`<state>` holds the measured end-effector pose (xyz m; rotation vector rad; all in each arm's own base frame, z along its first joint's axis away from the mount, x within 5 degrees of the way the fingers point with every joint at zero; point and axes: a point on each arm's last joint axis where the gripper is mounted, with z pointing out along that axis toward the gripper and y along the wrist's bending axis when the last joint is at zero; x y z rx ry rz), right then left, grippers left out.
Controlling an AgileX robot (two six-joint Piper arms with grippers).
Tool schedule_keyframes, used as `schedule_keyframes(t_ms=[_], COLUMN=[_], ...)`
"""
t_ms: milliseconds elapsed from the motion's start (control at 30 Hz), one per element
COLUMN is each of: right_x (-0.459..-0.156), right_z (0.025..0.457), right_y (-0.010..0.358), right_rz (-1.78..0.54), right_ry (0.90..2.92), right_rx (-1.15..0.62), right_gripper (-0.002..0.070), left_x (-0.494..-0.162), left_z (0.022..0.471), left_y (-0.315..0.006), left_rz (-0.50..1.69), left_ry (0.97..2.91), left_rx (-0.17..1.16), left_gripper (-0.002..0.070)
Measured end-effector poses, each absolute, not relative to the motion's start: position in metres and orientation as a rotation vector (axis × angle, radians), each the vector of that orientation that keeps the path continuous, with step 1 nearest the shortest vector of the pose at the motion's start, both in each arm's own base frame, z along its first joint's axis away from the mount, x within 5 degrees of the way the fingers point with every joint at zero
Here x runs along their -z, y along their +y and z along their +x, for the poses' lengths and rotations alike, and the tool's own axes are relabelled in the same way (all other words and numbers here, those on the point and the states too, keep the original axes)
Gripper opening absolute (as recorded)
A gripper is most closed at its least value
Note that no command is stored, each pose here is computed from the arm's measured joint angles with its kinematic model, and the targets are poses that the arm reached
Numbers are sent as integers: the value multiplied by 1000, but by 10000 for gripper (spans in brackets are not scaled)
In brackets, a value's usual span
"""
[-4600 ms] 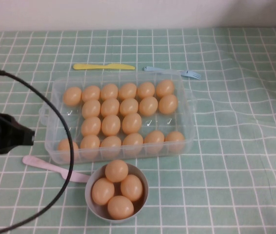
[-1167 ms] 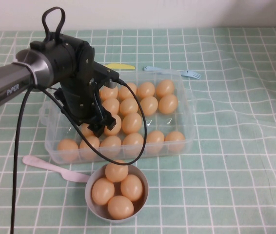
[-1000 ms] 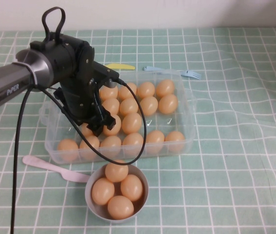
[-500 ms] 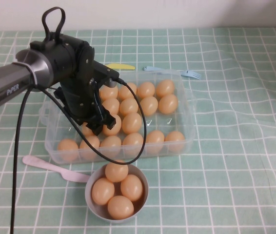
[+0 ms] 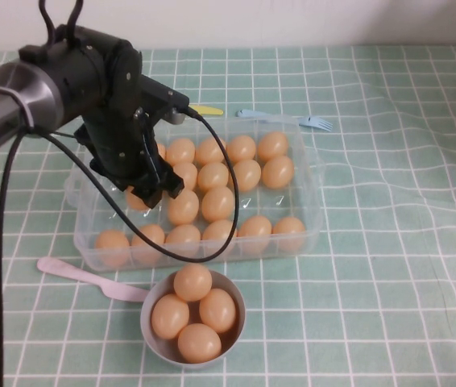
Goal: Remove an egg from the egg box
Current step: Pick up the egg from the plastic box, then place the egg in the bowl
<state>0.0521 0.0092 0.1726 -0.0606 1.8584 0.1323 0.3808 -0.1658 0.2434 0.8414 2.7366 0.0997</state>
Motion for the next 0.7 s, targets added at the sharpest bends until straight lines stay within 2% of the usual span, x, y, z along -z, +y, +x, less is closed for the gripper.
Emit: schedule_keyframes(t_ms=[233,467,567,700], right_x=[-173,-173,-173,-173], right_z=[52,52,52,52], right_y=[9,9,9,9], right_rz=[-61,-61,-61,-61], right_ry=[1858,1858,1858,1858], right_rx=[-132,-132,-132,-132], right_gripper=[-18,-18,-18,-18], left_x=[-290,-359,-369,-353], left_z=[355,301,276,247], left_y=[-157,-169,-177,-187], left_rz=[833,963,1091,1303], left_ry=[2724,2536,2461,2428], left_rx=[-106,-56,-29,-35], left_gripper=[342,342,342,341])
